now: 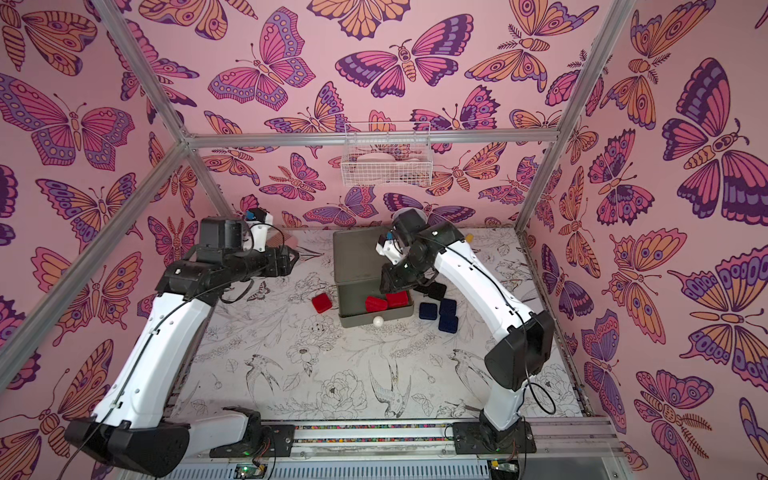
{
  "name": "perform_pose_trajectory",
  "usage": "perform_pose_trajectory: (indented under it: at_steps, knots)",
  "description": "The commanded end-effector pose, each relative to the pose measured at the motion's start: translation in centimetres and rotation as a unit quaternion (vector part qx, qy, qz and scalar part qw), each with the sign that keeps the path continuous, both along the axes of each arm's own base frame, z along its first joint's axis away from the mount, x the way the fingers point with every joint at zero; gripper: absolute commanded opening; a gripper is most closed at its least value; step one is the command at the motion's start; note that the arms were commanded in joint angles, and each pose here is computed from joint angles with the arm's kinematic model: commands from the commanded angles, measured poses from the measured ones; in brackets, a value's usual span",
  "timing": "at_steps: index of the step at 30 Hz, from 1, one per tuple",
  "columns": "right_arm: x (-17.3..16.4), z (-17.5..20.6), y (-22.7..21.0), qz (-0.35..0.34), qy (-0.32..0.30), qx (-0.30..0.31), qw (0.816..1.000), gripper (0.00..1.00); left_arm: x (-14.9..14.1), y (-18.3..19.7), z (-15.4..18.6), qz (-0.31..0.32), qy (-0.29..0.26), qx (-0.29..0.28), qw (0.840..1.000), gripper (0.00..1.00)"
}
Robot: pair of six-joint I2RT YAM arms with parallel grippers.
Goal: Place the brooch boxes into the drawer by color
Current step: Adjust the brooch box in the drawer.
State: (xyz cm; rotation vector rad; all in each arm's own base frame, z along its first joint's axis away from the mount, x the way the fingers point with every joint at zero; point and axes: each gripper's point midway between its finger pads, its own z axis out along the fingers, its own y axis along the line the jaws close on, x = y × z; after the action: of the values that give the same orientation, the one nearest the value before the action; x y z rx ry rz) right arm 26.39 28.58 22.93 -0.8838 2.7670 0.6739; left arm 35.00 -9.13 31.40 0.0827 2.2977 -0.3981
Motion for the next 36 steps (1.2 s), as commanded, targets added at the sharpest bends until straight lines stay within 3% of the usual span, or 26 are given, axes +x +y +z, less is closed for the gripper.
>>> perform_pose_trajectory:
  at_steps: [1,9,16,25,31,36]
  knots:
    - [-0.5,-1.2,-2.5,0.023,-0.039,-0.072,0.996,0.42,-0.5,0.6,-4.4,0.038,0.092,-0.044,0.994,0.78]
    - [-0.2,-0.5,-0.5,0.049,-0.055,-0.05,0.996,0.48,-0.2,0.3,-7.3,0.033,0.137,-0.051,0.989,0.79]
    - [-0.4,-0.9,0.6,0.067,-0.047,-0.046,0.996,0.45,-0.1,0.0,-8.3,0.023,0.151,-0.052,0.987,0.79]
    - [0.1,-2.4,1.5,0.068,-0.047,-0.07,0.994,0.31,-0.2,0.0,-8.7,0.019,0.154,-0.048,0.987,0.8]
    - [2.4,-1.6,2.4,0.041,-0.092,-0.066,0.993,0.15,-0.3,-0.1,-9.1,0.017,0.16,-0.049,0.986,0.8]
    - [3.4,-1.4,3.3,0.034,-0.103,-0.053,0.993,0.13,-0.4,-0.3,-9.4,0.011,0.164,-0.05,0.985,0.8]
